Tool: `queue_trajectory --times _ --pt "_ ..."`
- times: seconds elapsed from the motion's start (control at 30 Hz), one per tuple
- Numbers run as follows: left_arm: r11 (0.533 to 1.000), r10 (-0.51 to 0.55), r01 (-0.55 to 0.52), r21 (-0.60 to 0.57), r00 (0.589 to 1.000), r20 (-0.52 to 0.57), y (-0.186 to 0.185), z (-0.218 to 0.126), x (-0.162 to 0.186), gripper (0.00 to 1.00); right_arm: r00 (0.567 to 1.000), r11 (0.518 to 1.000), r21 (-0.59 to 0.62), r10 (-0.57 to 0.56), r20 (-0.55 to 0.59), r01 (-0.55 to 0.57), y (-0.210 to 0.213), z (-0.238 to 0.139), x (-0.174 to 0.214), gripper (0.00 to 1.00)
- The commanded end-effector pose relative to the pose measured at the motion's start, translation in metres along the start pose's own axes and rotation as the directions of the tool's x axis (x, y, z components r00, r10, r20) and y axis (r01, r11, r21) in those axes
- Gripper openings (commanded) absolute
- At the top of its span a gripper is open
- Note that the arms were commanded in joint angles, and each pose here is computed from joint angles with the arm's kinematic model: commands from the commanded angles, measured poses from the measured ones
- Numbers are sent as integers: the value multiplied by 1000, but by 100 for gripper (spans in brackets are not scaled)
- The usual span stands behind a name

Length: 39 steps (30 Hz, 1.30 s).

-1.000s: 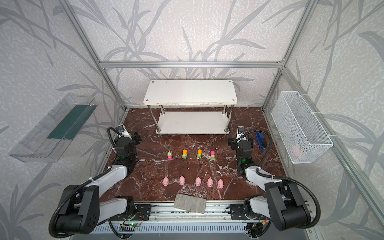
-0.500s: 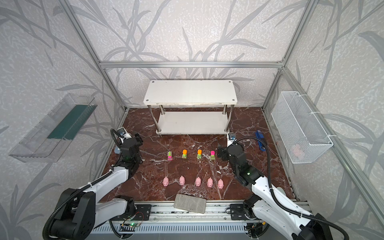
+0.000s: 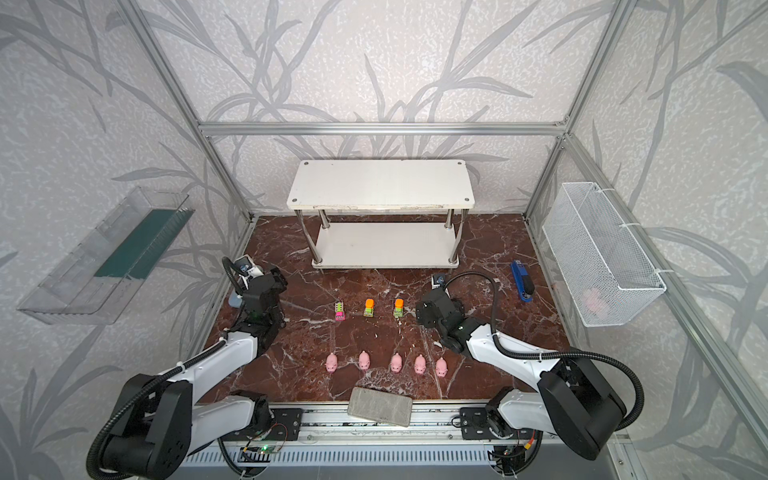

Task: Place and organize the plastic toys onto the shelf
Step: 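Move the right gripper over the green truck with pink top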

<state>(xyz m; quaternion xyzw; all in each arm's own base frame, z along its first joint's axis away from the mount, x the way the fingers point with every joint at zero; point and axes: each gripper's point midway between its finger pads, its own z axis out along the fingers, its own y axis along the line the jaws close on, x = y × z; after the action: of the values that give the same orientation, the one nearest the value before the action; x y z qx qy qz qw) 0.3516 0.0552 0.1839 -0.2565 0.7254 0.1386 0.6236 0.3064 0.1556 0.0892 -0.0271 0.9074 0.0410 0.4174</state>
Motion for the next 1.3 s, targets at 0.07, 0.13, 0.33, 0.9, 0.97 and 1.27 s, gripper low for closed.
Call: queue_trajectory --times 0.07,0.13,0.33,0.9,0.97,1.27 --pt "999 -31 31 14 999 -13 -9 4 -3 75 997 997 -31 68 22 -67 16 10 -14 92" --pt "999 -30 30 18 999 -19 -10 5 -1 75 998 998 -19 67 12 -67 16 15 -10 91" --pt "1000 -25 26 16 999 -30 -12 9 4 75 998 998 20 59 5 -59 15 27 -9 88" --pt "1000 -10 12 22 999 -48 -17 14 12 75 995 995 57 88 -52 -85 16 48 10 79" --pt "1000 -10 11 23 999 -51 -17 15 12 75 994 994 58 92 -63 -89 16 50 13 78" --pt "1000 -5 6 27 998 -60 -19 16 16 75 992 992 75 104 -76 -98 15 59 18 72"
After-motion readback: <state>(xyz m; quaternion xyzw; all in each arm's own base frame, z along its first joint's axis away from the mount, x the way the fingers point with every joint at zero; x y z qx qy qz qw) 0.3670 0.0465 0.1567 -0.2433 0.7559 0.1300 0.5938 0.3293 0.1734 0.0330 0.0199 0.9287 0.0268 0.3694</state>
